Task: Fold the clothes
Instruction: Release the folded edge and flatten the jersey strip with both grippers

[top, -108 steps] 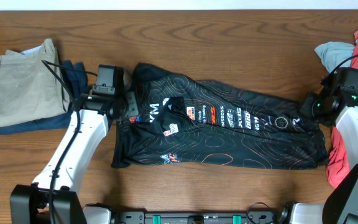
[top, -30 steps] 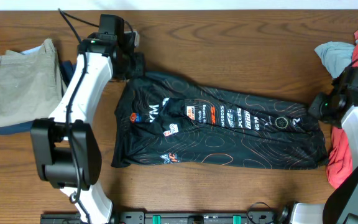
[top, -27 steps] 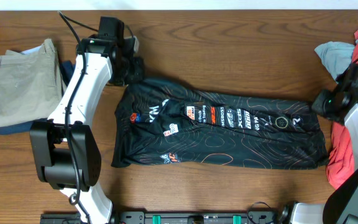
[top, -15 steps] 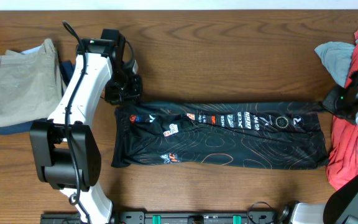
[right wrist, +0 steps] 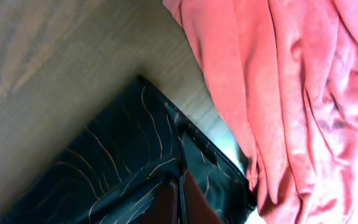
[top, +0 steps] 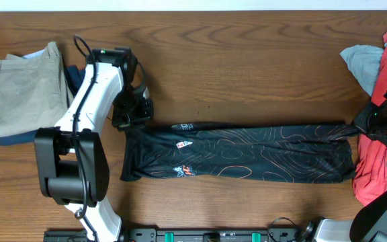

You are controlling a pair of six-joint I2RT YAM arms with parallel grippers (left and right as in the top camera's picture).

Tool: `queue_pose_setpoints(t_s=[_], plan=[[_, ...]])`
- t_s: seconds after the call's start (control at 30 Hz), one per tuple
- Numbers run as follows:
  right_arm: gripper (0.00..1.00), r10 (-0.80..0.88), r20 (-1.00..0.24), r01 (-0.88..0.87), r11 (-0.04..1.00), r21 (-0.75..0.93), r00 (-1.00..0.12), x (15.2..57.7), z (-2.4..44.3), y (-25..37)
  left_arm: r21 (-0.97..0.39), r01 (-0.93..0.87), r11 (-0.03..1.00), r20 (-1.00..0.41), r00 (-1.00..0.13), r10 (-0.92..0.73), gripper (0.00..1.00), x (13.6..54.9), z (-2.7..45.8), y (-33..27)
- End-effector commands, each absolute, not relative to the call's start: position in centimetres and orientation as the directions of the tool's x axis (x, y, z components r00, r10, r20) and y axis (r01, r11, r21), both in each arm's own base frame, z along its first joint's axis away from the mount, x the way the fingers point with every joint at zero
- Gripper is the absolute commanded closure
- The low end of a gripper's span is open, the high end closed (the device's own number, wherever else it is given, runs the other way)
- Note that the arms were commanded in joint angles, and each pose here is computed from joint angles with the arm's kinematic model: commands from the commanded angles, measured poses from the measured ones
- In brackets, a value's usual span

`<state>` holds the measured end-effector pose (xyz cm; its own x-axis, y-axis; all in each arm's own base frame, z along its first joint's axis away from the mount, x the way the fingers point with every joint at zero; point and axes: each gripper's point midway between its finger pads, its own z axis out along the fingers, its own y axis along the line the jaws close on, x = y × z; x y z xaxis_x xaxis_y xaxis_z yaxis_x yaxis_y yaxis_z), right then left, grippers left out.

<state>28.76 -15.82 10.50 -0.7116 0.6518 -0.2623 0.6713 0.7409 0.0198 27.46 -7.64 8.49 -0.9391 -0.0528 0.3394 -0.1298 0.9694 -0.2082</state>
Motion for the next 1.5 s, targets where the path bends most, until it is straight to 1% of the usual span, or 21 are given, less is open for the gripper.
queue_pose_setpoints(t_s=[0.0, 0.17, 0.33, 0.37, 0.4, 0.5, 0.53, 0.57, 0.6, 0.67, 0.7, 0.87, 1.03, 1.17, 1.3, 1.47], plan=[[0.99, 0.648, -0.270, 0.684, 0.726, -0.063, -0.712, 27.9, 10.7, -17.2, -0.173, -0.124, 0.977, 0.376, -0.925, -0.051, 0.94, 25.8, 7.9, -6.8], [0.99, 0.651, -0.241, 0.685, 0.723, -0.091, -0.719, 27.0, 10.5, -17.1, -0.159, -0.134, 0.978, 0.431, -0.901, -0.054, 0.94, 24.0, 6.7, -6.6], [0.99, 0.655, -0.196, 0.683, 0.714, -0.154, -0.730, 25.3, 10.4, -17.2, -0.150, -0.142, 0.979, 0.467, -0.882, -0.056, 0.93, 23.0, 6.8, -6.5], [0.99, 0.656, -0.187, 0.682, 0.713, -0.163, -0.731, 25.0, 10.3, -17.2, -0.150, -0.144, 0.978, 0.474, -0.878, -0.056, 0.85, 22.8, 6.9, -6.6], [0.99, 0.656, -0.180, 0.680, 0.713, -0.168, -0.733, 24.8, 10.3, -17.1, -0.149, -0.145, 0.978, 0.479, -0.876, -0.057, 0.70, 22.7, 6.9, -6.6], [0.99, 0.658, -0.168, 0.679, 0.713, -0.172, -0.734, 24.4, 10.3, -17.0, -0.145, -0.147, 0.978, 0.493, -0.868, -0.057, 0.56, 22.4, 7.1, -6.5], [0.96, 0.660, -0.164, 0.680, 0.712, -0.176, -0.733, 24.3, 10.3, -17.1, -0.144, -0.147, 0.979, 0.495, -0.867, -0.057, 0.49, 22.3, 7.1, -6.5], [0.91, 0.662, -0.160, 0.681, 0.710, -0.178, -0.732, 24.2, 10.3, -17.1, -0.144, -0.147, 0.979, 0.495, -0.867, -0.057, 0.45, 22.3, 7.2, -6.5], [0.88, 0.665, -0.157, 0.684, 0.708, -0.178, -0.730, 24.0, 10.3, -17.2, -0.144, -0.147, 0.979, 0.495, -0.867, -0.057, 0.44, 22.3, 7.2, -6.5], [0.86, 0.670, -0.154, 0.687, 0.704, -0.179, -0.727, 23.9, 10.3, -17.2, -0.145, -0.147, 0.979, 0.495, -0.867, -0.057, 0.44, 22.3, 7.1, -6.5], [0.83, 0.672, -0.150, 0.688, 0.703, -0.180, -0.725, 23.7, 10.3, -17.3, -0.145, -0.146, 0.979, 0.494, -0.867, -0.057, 0.44, 22.3, 7.1, -6.5], [0.81, 0.673, -0.134, 0.686, 0.704, -0.184, -0.727, 23.4, 10.2, -17.1, -0.147, -0.145, 0.978, 0.488, -0.871, -0.056, 0.43, 22.5, 7.1, -6.5], [0.64, 0.668, -0.149, 0.684, 0.710, -0.166, -0.729, 23.9, 10.2, -17.1, -0.151, -0.143, 0.978, 0.471, -0.880, -0.055, 0.44, 22.9, 6.9, -6.6], [0.53, 0.604, -0.136, 0.617, 0.782, -0.087, -0.785, 25.3, 9.7, -16.0, -0.156, -0.140, 0.978, 0.453, -0.890, -0.055, 0.44, 23.4, 6.6, -6.6], [0.48, 0.595, -0.080, 0.600, 0.796, -0.086, -0.800, 25.2, 8.3, -15.8, -0.159, -0.137, 0.978, 0.440, -0.896, -0.054, 0.43, 23.7, 6.5, -6.7], [0.38, 0.564, 0.002, 0.562, 0.824, -0.076, -0.826, 25.2, 5.9, -15.4, -0.164, -0.134, 0.977, 0.422, -0.905, -0.054, 0.42, 24.1, 6.3, -6.7]])
